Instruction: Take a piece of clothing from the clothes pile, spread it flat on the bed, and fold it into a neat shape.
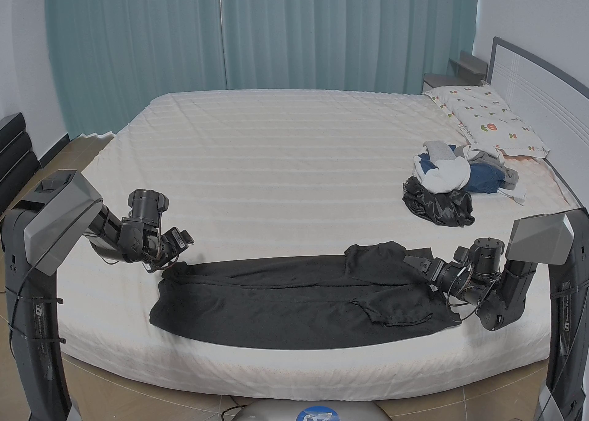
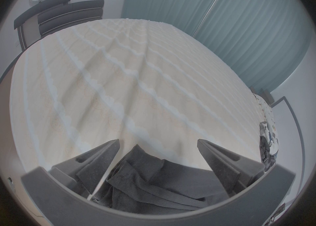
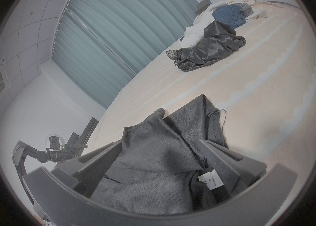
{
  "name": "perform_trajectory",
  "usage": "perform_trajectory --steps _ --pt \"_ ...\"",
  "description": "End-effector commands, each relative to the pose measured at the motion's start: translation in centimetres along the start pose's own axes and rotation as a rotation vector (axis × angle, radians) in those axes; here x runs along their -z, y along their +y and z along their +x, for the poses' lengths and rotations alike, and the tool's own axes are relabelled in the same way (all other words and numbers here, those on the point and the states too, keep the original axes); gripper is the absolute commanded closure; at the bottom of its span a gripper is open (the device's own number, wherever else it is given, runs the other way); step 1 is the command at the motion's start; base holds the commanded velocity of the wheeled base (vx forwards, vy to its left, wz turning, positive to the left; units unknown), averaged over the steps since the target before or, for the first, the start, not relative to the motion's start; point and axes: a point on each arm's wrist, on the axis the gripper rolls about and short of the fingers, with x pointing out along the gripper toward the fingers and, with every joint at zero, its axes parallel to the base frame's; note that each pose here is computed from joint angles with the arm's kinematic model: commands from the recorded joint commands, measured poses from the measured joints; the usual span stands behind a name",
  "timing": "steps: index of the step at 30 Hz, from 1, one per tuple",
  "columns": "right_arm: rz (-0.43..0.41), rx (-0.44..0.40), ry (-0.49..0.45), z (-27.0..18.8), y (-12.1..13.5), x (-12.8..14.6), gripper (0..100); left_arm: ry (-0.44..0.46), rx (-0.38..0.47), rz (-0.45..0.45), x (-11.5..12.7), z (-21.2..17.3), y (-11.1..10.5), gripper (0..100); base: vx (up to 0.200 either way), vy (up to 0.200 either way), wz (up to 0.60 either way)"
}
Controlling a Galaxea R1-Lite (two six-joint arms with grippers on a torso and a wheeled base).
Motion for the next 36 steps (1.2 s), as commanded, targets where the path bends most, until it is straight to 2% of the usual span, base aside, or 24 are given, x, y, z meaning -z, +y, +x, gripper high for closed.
perform_trajectory --steps 1,5,14,15,24,36 --pt "0.0 0.0 0.001 0.0 0.0 0.0 0 0.026 -0.019 0.011 0.8 1.3 0.5 100 0.0 0.0 0.0" --pt "0.0 0.0 0.001 0.0 0.0 0.0 0 0.033 -0.032 0.017 0.9 2.0 0.9 100 0.0 0.0 0.0" --pt "0.002 0.003 -0.004 0.0 -0.2 -0.1 0 -0.016 -0.048 -0.007 -0.5 1.6 1.4 100 0.0 0.0 0.0" --pt "0.002 0.004 -0.005 0.0 -0.2 -0.1 0 -0.074 -0.074 -0.025 -1.6 1.1 1.5 100 0.0 0.0 0.0" --pt "0.006 0.009 -0.013 -0.1 -0.4 -0.4 0 -0.17 -0.101 -0.061 -2.3 1.4 1.1 100 0.0 0.0 0.0" --pt "0.004 0.001 -0.027 0.1 -0.3 -0.7 0 -0.166 -0.104 -0.063 -1.6 3.5 1.5 100 0.0 0.0 0.0"
